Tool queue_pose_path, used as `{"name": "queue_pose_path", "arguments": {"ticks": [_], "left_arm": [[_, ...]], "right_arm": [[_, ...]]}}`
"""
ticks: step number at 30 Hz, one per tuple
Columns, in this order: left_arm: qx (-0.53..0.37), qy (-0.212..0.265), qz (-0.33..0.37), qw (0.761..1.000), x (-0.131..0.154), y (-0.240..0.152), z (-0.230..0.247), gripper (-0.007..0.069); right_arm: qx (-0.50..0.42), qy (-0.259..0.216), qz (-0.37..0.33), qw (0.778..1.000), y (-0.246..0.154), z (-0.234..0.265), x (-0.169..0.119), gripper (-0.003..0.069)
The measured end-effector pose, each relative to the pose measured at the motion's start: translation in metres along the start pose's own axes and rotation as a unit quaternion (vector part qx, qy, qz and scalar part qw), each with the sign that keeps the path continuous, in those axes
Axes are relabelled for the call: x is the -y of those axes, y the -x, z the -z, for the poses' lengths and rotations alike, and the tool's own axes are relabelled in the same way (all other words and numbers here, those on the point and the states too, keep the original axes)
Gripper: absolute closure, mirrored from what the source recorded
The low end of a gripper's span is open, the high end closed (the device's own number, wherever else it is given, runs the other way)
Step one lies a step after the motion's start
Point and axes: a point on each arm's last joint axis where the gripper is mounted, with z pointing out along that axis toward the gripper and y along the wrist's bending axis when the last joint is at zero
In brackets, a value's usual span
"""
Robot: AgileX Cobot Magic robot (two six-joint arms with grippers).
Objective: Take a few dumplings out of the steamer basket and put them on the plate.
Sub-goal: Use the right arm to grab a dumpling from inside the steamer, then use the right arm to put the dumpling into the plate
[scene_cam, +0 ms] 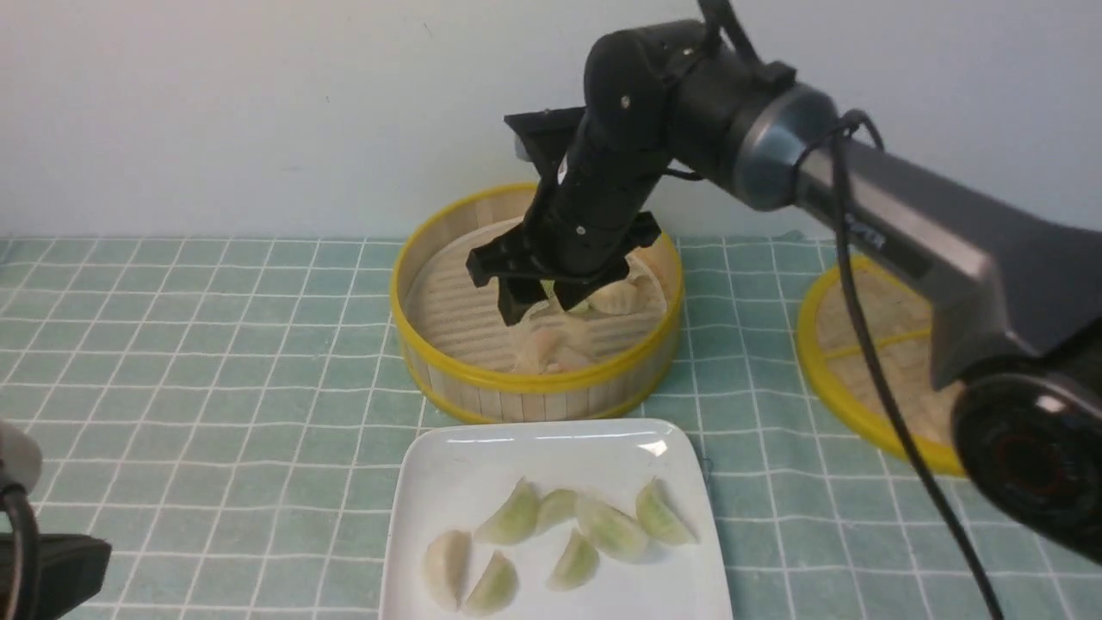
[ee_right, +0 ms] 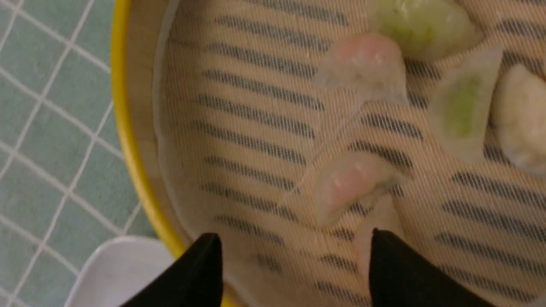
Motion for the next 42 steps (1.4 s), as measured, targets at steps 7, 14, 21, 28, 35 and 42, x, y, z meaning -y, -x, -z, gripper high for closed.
{"name": "queue_pose_path", "arguments": {"ticks": [7, 14, 21, 28, 35, 42], "left_arm": [[-0.030, 0.045, -0.003, 0.999, -0.008, -0.006, 0.000, 0.0631], [-0.026, 0.064, -0.008, 0.998, -0.012, -0.005, 0.001, 0.0631], [-0.024, 0.071, -0.011, 0.997, -0.013, -0.004, 0.001, 0.0631], [-0.022, 0.076, -0.014, 0.997, -0.014, -0.004, 0.001, 0.0631], [-0.018, 0.079, -0.016, 0.997, -0.014, -0.003, 0.001, 0.0631], [-0.018, 0.079, -0.016, 0.997, -0.014, -0.003, 0.001, 0.0631]], "right_arm": [[0.000, -0.038, -0.028, 0.999, 0.005, -0.037, 0.011, 0.0110], [-0.019, -0.049, -0.031, 0.998, -0.001, -0.060, 0.017, 0.0172], [-0.014, -0.047, -0.021, 0.999, 0.001, -0.052, 0.015, 0.0500], [0.037, -0.018, -0.014, 0.999, 0.015, 0.006, 0.001, 0.0489], [0.077, 0.025, 0.027, 0.996, 0.006, 0.086, -0.033, 0.0489], [-0.047, 0.019, 0.091, 0.995, -0.066, 0.067, -0.071, 0.0489]]}}
